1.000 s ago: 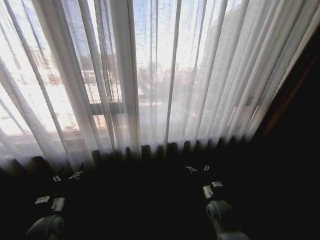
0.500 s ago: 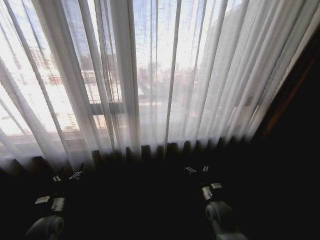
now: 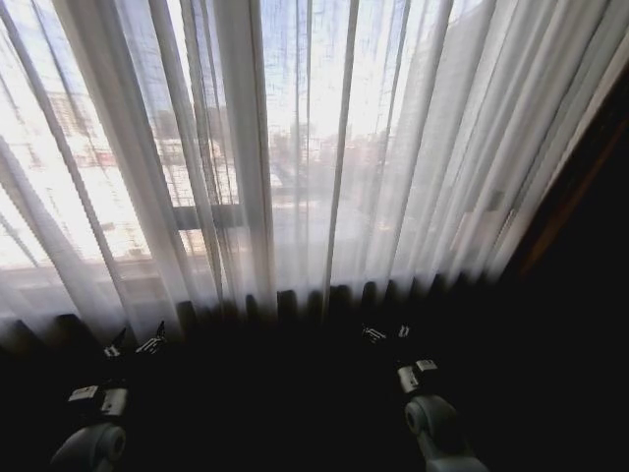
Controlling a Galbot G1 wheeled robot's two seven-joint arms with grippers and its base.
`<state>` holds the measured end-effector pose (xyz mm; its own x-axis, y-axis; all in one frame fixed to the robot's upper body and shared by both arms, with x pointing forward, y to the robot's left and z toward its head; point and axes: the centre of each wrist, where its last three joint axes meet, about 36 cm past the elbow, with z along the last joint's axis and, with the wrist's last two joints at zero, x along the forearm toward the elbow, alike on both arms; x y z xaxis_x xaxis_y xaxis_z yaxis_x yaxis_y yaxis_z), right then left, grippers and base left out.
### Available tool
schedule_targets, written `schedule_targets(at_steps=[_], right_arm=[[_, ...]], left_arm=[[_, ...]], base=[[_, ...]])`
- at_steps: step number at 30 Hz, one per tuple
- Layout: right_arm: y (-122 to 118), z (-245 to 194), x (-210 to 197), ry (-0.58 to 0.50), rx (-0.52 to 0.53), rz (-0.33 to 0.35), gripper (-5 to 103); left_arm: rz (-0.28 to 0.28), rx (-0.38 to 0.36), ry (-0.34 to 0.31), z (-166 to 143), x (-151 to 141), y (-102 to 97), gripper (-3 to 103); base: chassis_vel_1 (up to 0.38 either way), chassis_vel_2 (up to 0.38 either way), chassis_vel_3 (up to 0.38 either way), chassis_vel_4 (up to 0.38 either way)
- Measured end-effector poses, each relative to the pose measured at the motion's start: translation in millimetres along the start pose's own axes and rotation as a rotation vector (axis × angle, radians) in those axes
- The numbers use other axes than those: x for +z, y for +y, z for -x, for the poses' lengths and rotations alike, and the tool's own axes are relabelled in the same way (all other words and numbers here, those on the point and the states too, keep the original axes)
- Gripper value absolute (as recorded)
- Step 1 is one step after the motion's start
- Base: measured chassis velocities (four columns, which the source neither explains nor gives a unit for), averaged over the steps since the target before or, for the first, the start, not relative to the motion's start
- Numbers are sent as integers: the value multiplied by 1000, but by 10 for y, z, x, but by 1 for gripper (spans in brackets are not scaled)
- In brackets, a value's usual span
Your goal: Open the curtains by pulling them apart, changing their state from closed to fully open.
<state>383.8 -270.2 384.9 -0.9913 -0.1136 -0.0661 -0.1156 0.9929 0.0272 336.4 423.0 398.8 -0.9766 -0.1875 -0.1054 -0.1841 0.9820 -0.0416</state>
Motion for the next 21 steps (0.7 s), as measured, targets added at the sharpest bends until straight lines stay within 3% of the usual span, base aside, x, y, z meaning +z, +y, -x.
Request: schedule_targets(at_steps=[13,21], right_arm=[[83,10,11,-35,-46,23,100],[49,28,43,-44,-117,17,100]], left_arm=[[0,0,0,0,0,0,100],[0,0,0,0,0,0,100]], base=[[-313,317,319,-322],[-90,73,53,-98]])
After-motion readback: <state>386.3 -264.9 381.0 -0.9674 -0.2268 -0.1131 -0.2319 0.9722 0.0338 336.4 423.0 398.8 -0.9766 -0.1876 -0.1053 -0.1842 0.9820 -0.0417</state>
